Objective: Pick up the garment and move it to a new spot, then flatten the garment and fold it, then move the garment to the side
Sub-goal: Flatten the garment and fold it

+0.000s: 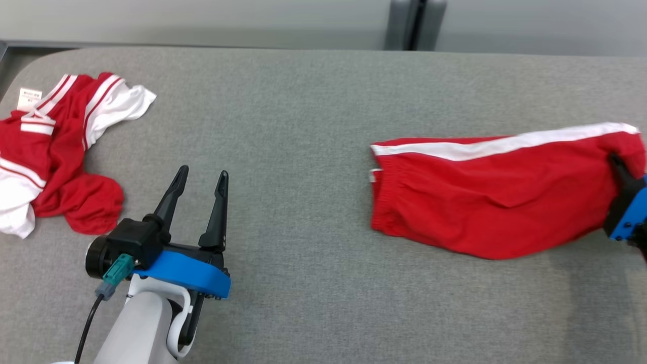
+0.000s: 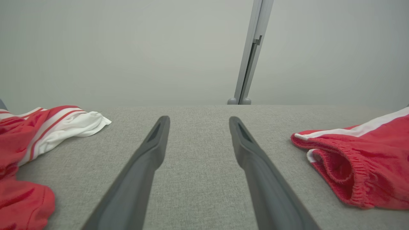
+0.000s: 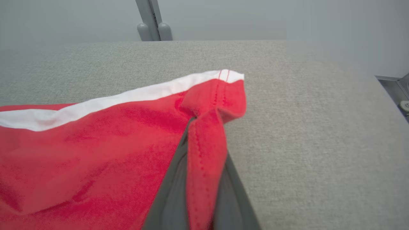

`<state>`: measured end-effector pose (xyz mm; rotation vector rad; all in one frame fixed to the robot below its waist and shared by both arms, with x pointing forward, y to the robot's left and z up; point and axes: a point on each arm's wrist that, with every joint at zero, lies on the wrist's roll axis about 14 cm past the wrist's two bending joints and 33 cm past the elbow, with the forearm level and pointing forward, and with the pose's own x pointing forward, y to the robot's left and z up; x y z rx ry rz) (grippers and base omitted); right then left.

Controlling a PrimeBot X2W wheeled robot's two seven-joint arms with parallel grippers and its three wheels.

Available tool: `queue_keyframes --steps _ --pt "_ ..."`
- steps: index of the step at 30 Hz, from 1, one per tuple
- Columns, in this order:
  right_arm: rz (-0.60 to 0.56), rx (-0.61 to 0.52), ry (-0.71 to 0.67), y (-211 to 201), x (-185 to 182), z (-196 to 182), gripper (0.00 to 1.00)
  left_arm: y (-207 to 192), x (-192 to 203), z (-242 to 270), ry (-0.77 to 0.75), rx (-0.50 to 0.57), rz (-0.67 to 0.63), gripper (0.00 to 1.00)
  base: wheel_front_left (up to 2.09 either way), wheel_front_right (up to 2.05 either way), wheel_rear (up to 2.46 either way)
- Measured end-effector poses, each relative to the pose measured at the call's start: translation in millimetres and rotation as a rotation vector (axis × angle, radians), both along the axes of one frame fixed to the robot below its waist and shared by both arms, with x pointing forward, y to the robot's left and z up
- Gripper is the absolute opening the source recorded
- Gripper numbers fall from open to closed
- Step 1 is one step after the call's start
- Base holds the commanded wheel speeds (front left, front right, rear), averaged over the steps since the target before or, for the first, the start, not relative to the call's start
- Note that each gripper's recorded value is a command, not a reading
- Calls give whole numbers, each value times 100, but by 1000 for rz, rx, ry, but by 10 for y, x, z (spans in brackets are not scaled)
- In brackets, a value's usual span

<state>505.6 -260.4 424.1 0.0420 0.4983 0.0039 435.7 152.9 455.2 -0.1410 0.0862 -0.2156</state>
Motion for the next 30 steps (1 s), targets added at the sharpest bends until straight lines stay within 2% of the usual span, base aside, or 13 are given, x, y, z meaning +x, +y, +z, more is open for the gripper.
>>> queue_keyframes --steps 4,8,14,24,30 --pt "-46 -53 -45 -253 -104 214 0 -67 -25 37 -6 -3 -22 100 0 0 0" --pt "-31 -74 -84 -199 -132 397 0 -126 -50 91 -17 -10 -37 100 0 0 0" --pt "106 -99 -99 299 -114 529 0 -126 -122 109 -16 -15 -37 100 0 0 0" --pt "407 -41 2 1691 -154 340 0 -37 -218 98 -3 -22 -14 100 0 0 0" --pt "449 -17 69 2002 -188 127 2 -6 -228 97 0 -23 -6 100 0 0 0"
